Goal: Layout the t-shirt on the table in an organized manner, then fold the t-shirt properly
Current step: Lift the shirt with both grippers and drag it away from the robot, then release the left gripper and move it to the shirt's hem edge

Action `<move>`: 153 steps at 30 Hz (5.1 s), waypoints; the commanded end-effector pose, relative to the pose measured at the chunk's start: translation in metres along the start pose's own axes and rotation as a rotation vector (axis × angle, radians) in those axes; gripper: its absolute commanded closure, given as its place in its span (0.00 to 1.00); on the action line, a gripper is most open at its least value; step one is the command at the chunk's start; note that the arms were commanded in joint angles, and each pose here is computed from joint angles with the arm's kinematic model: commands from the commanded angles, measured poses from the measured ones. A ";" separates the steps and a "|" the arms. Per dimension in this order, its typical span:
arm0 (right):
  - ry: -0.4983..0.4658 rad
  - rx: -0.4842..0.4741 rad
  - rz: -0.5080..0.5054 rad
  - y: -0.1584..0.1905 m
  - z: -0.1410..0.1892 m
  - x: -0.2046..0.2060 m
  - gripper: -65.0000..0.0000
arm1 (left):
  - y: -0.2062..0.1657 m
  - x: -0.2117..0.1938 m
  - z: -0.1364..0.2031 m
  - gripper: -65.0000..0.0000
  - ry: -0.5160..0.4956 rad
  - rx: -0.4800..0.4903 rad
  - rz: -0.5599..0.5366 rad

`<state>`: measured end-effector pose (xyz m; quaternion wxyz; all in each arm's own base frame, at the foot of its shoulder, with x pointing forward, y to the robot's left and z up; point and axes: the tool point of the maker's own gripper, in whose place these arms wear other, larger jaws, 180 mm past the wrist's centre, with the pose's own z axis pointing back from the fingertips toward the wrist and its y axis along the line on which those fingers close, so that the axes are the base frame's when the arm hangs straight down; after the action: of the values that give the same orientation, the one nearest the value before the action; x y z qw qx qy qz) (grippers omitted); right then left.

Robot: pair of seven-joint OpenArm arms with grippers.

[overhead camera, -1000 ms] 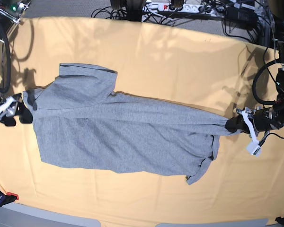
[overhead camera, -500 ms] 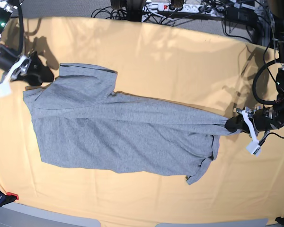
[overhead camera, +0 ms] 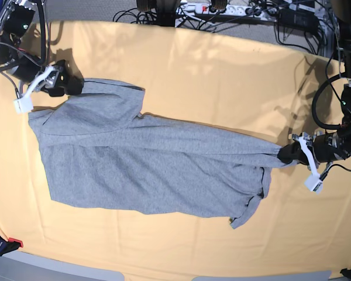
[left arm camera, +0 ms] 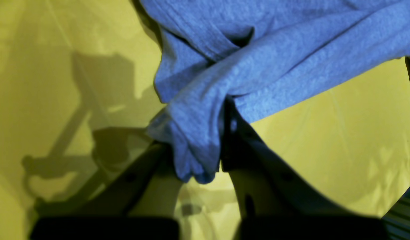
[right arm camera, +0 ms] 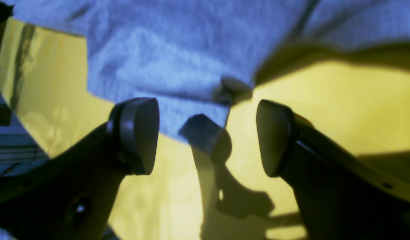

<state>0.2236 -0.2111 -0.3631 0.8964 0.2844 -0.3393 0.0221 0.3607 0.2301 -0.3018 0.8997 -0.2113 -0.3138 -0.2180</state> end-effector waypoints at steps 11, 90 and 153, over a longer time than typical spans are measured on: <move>-0.035 -0.079 0.109 -0.005 -0.015 0.013 0.28 | 0.004 0.019 0.012 1.00 -0.050 0.014 -0.021; 0.848 0.030 0.588 0.081 0.161 -0.138 1.00 | -0.203 -0.178 0.130 1.00 0.640 -0.628 -0.449; 0.374 -0.248 0.746 0.047 0.129 0.007 0.38 | 0.026 0.031 -0.035 0.24 -0.072 0.282 0.068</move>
<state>0.1378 -0.2420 -0.2633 0.9062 0.0261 -0.2409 0.3465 0.4001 0.2199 -0.3330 0.9259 -0.1073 -0.3370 -0.1327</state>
